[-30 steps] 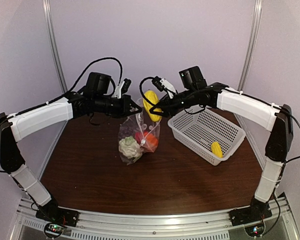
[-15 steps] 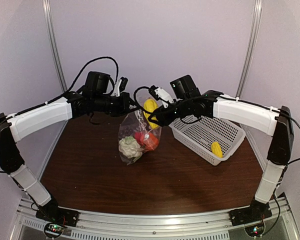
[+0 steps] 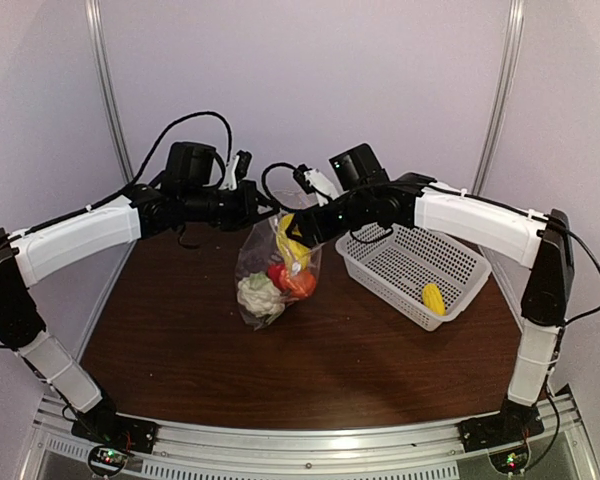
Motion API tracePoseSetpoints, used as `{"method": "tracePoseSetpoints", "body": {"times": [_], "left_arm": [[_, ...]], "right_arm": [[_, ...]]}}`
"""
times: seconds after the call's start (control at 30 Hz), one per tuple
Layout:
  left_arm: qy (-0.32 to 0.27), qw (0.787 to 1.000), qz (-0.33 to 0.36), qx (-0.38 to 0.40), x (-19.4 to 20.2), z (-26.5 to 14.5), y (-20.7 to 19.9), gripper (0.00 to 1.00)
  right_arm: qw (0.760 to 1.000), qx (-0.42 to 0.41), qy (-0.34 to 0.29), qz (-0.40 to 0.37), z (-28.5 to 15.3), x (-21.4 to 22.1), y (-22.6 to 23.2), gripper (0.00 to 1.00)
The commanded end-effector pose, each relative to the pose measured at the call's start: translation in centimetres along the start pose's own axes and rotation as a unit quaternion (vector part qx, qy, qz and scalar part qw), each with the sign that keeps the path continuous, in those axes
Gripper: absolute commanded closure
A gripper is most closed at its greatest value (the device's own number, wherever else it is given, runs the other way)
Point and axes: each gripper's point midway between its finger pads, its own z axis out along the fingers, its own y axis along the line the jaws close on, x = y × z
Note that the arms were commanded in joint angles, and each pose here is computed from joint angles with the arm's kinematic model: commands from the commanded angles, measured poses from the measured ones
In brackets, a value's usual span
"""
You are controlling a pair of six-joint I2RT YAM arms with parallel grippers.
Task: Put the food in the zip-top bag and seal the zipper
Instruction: Place the fake fruit in the zipper food storage bag.
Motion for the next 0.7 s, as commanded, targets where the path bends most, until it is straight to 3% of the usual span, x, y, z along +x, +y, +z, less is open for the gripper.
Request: {"method": "tracePoseSetpoints", "body": {"times": [0.0,0.17,0.3,0.47,0.67], "left_arm": [[-0.029,0.999,0.007,0.013,-1.0,-1.1,-0.6,1.0],[-0.013,1.0,0.008,0.022,0.0,-0.5,-0.4,1.0],[-0.007,0.999,0.013,0.029,0.2,-0.4,-0.6,1.0],[-0.008,0.999,0.019,0.028,0.0,-0.4,-0.6,1.0],[-0.002,0.999,0.019,0.025,0.3,0.0,-0.3,1.0]], "right_arm": [[0.998,-0.012,-0.06,-0.032,-5.4,-4.0,1.4,0.2],[0.994,-0.012,-0.077,-0.076,-9.0,-3.5,0.4,0.15],[0.995,0.021,-0.072,-0.072,-11.5,-2.4,-3.9,0.17],[0.993,0.098,0.005,-0.057,-13.4,2.1,-11.5,0.17],[0.971,0.198,0.121,-0.051,-15.8,9.2,-18.6,0.17]]}}
